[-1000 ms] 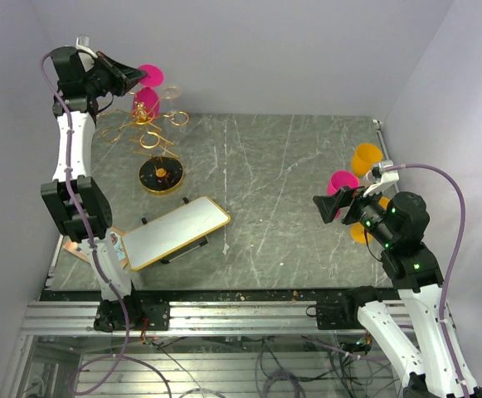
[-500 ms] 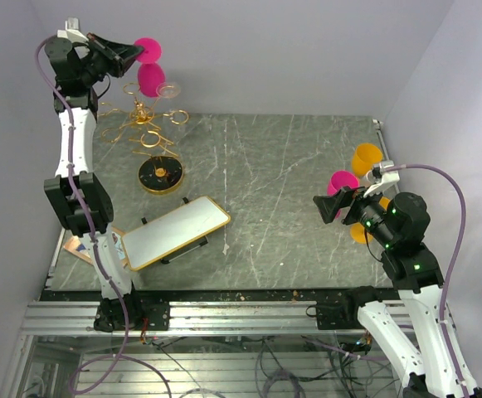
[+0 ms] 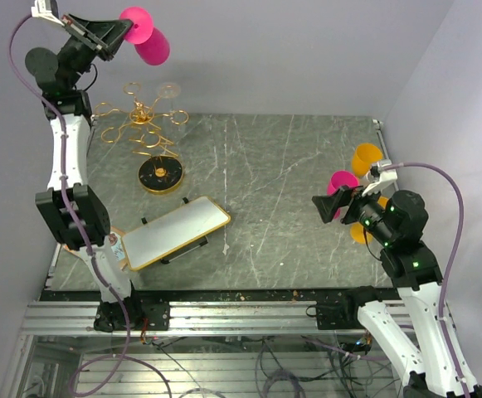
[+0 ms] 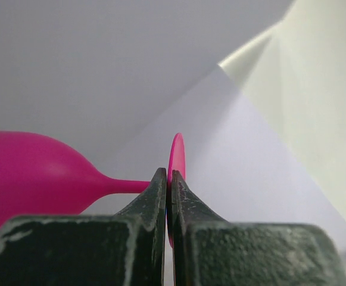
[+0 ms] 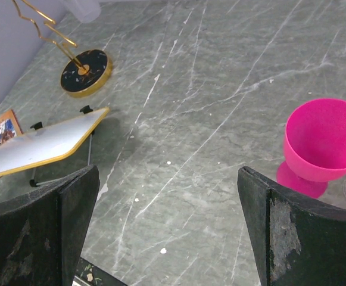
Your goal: Take the wine glass off the wine glass rack
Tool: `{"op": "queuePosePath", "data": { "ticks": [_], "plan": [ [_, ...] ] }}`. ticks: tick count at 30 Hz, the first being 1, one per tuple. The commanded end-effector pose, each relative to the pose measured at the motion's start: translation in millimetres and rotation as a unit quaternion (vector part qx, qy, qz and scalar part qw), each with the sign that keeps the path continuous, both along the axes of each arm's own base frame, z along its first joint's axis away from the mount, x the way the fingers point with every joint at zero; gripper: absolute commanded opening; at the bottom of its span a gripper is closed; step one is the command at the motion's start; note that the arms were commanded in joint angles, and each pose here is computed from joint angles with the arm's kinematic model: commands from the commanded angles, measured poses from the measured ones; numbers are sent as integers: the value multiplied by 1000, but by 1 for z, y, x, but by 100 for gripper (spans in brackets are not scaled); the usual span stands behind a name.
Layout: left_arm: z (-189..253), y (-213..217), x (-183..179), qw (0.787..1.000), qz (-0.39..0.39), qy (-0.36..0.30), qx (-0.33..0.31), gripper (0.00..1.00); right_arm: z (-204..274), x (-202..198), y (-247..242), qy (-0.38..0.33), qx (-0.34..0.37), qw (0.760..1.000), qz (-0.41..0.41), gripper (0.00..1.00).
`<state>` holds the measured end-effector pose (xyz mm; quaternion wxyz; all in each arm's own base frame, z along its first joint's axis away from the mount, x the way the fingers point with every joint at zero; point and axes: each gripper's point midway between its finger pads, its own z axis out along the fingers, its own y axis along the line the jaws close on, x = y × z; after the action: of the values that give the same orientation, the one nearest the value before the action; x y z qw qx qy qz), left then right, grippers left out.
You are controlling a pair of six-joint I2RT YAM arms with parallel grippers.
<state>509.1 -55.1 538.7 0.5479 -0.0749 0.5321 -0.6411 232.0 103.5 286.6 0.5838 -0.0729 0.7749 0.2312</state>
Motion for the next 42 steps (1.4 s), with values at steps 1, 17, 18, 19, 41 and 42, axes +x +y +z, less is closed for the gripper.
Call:
{"op": "queuePosePath", "data": {
  "ticks": [1,17,18,19,41,42],
  "plan": [
    [62,-29,-107,987,-83,-139,-6,7,1,4,10,9,7,1000,22,100],
    [21,-172,-293,940,-294,-167,-56,7,90,-6,98,-5,244,930,273,100],
    [19,-173,-304,937,-301,-170,-56,7,99,-9,100,-16,255,923,286,100],
    [15,-175,-310,935,-307,-166,-58,7,107,-13,101,-18,272,915,297,100],
    [-28,-203,-380,871,-426,-160,-182,7,191,-100,96,-139,366,801,453,72],
    [-28,-203,-380,870,-428,-161,-183,7,196,-106,95,-141,370,792,464,68]
  ]
}}
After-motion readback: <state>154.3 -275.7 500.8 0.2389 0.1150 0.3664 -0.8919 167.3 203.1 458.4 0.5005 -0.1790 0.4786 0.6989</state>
